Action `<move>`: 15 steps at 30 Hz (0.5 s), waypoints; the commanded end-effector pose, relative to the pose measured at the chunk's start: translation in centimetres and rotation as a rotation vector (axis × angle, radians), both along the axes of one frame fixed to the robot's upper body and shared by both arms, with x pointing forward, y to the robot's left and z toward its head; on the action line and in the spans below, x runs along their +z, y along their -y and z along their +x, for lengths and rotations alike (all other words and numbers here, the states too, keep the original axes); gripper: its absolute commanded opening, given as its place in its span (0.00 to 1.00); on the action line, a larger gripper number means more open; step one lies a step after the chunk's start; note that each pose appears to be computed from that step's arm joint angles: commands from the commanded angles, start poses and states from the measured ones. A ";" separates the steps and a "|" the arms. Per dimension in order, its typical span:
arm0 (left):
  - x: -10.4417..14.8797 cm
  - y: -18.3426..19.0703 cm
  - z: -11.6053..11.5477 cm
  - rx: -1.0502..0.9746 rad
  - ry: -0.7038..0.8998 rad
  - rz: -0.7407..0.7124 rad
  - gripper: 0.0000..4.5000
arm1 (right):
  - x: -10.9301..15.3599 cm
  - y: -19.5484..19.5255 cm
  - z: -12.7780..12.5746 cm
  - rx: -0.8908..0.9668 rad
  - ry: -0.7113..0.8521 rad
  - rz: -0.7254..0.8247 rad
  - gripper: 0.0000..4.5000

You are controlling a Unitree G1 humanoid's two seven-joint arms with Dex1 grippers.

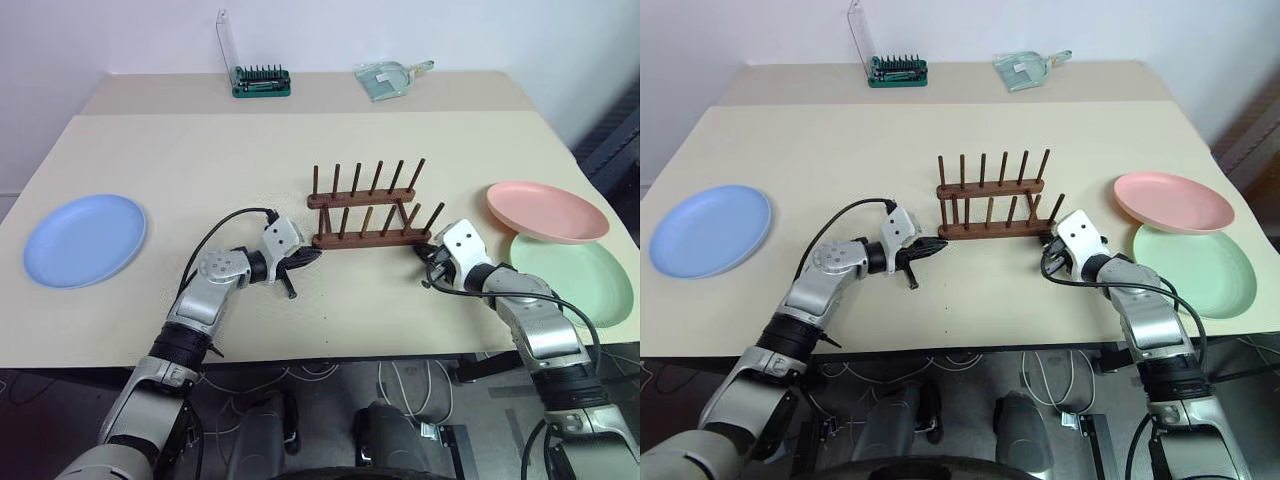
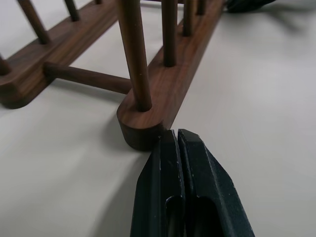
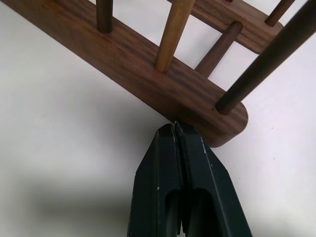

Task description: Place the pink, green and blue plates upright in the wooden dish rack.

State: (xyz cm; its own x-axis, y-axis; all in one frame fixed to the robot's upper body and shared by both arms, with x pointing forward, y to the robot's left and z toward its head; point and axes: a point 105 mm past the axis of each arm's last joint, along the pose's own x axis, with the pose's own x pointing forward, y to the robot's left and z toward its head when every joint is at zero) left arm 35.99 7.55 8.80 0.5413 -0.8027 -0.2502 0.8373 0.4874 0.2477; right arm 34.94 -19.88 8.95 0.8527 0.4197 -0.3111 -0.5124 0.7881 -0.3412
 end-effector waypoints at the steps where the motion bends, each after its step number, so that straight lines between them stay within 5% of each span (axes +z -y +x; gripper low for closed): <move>1: 0.4 -0.9 1.2 0.078 0.033 0.000 0.01 | -0.3 0.3 0.5 -0.021 0.006 -0.022 0.00; 15: 0.5 -1.5 2.3 0.137 0.053 -0.011 0.01 | 0.3 0.4 1.2 -0.010 0.036 -0.035 0.00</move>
